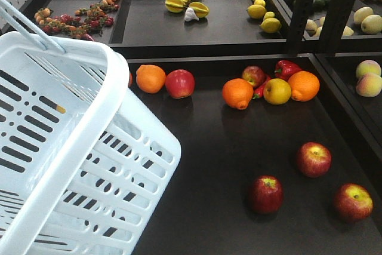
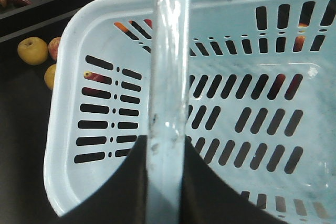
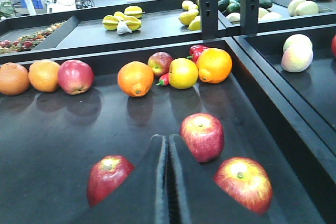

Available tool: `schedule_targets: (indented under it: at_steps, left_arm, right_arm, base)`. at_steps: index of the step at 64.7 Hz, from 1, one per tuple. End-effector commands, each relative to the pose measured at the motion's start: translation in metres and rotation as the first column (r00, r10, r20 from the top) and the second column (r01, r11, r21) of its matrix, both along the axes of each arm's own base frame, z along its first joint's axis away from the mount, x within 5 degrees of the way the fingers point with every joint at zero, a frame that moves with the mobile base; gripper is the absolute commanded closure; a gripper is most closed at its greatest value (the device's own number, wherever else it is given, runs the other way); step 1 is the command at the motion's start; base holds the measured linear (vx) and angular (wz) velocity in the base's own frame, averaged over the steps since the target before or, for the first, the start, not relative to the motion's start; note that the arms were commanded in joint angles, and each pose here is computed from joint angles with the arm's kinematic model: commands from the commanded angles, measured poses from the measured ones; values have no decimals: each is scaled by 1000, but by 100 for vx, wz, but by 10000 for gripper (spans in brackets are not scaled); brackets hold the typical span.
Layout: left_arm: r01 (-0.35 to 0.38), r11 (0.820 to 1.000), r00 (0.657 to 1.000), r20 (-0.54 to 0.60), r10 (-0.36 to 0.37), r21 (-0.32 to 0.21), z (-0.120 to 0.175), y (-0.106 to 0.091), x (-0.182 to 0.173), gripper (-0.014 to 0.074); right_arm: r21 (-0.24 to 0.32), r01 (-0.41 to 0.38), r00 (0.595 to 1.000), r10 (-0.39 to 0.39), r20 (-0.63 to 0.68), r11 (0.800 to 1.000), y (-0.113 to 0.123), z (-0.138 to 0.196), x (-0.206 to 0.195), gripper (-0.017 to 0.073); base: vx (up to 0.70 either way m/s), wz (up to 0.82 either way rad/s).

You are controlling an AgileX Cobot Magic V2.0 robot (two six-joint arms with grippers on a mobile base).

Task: Pick three apples into basket with both arms
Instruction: 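Hold the basket up with the left gripper while stopped at the table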

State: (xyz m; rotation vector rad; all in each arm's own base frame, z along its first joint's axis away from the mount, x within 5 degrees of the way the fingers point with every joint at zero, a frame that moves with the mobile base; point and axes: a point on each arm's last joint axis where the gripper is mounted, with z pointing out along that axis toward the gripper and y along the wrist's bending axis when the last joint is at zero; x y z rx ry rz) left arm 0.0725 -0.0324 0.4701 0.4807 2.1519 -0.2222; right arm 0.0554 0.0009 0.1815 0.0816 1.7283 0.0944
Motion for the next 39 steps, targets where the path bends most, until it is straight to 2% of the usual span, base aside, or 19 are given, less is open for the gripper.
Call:
schedule_targets:
  at_steps: [1, 39]
  left_arm:
    - [6, 999, 998, 69, -2, -50, 10, -1, -1, 600]
    - [6, 999, 998, 69, -2, -50, 10, -1, -1, 600]
  right_arm:
    - [-1, 7, 997, -7, 71, 1000, 0, 5, 1, 568]
    - [-1, 7, 997, -7, 71, 1000, 0, 5, 1, 568]
  base:
    - [4, -6]
    - [2, -3]
